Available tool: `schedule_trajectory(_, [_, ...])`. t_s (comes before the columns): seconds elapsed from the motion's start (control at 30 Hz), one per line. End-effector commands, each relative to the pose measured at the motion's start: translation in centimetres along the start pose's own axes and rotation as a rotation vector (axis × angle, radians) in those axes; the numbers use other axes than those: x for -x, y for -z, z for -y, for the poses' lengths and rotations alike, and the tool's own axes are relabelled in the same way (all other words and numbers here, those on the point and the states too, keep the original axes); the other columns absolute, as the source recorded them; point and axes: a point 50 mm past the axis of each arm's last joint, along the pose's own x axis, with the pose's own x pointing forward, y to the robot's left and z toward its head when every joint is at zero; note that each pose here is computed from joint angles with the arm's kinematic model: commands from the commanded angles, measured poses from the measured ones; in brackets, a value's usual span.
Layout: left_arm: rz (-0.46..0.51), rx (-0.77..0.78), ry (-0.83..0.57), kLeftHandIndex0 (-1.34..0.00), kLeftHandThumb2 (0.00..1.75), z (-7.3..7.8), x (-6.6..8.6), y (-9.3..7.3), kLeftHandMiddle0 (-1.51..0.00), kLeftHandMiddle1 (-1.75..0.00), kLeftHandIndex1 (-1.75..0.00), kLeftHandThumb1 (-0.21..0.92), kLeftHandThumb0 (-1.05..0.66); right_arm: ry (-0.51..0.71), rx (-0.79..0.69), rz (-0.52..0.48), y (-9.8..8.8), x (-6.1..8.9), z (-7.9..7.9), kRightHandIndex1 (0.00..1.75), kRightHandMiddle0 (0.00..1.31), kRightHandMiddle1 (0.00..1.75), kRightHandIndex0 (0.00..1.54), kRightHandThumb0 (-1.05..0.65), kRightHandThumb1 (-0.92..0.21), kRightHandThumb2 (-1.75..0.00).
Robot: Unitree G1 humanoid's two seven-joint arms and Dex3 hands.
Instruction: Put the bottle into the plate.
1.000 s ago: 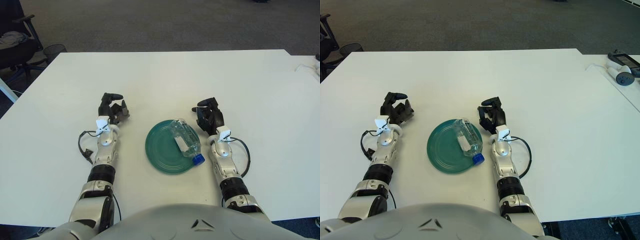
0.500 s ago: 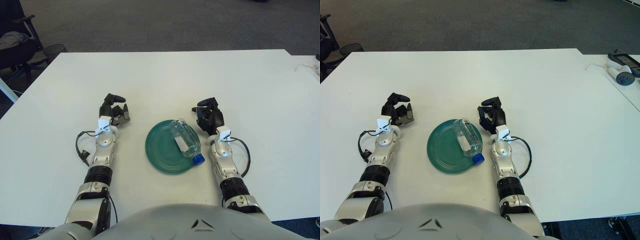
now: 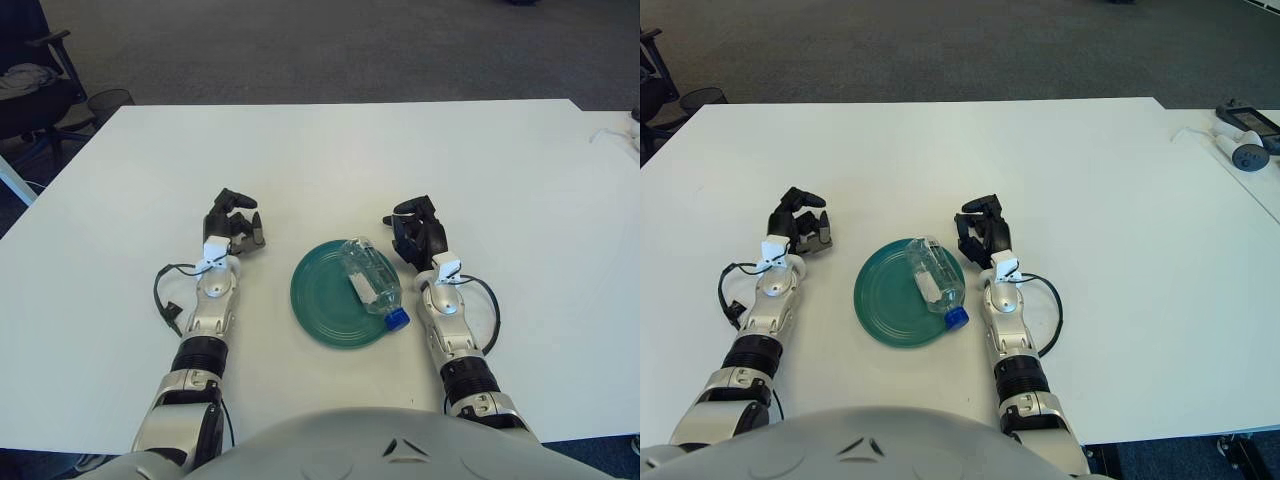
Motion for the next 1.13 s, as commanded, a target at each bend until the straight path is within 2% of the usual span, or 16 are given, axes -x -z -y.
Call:
schedule_trajectory(0.0, [-0.087, -0.017, 0.057, -0.65, 1.37, 1.2, 1.7, 2.1, -1.19, -1.75, -1.75, 0.27, -0.48, 0.026, 0.023, -0.379, 6.4, 4.5, 0.8, 1.10, 0.20, 1.75, 0.39, -0.35, -0.91, -0.52])
schedule_trajectory(0.43, [-0.032, -0.009, 0.042, -0.65, 1.39, 1.8, 2.3, 1.8, -1.20, -1.75, -1.75, 0.26, -0.49, 0.076, 0.010, -0.346, 6.3, 4.7, 1.0, 1.13, 0.21, 1.75, 0.38, -0.35, -0.91, -0.54])
schedule_trajectory(0.6, [-0.028, -0.014, 0.034, -0.67, 1.40, 1.9, 2.4, 1.8, -1.21, -1.75, -1.75, 0.24, -0.49, 0.153, -0.014, -0.288, 6.1, 4.9, 1.0, 1.24, 0.25, 1.75, 0.37, -0.36, -0.82, -0.66])
schedule_trajectory(0.63, [-0.027, -0.007, 0.034, -0.67, 1.41, 1.9, 2.5, 1.8, -1.22, -1.75, -1.75, 0.24, -0.49, 0.178, -0.029, -0.267, 6.0, 5.0, 1.0, 1.30, 0.27, 1.75, 0.37, -0.23, -0.80, -0.66])
schedule_trajectory(0.73, [-0.025, 0.007, 0.034, -0.67, 1.41, 1.9, 2.5, 1.8, -1.22, -1.75, -1.75, 0.24, -0.49, 0.218, -0.059, -0.227, 5.9, 5.1, 1.0, 1.41, 0.30, 1.75, 0.39, -0.08, -0.72, -0.74])
schedule_trajectory(0.87, [-0.021, 0.015, 0.035, -0.66, 1.40, 2.0, 2.6, 1.8, -1.21, -1.75, -1.75, 0.25, -0.49, 0.234, -0.083, -0.200, 5.9, 5.2, 1.1, 1.46, 0.33, 1.75, 0.41, -0.02, -0.65, -0.83])
schedule_trajectory(1.1, [-0.012, -0.014, 0.034, -0.66, 1.39, 2.1, 2.8, 1.7, -1.20, -1.75, -1.75, 0.25, -0.49, 0.260, -0.095, -0.187, 5.9, 5.2, 1.2, 1.48, 0.34, 1.75, 0.43, -0.01, -0.62, -0.87])
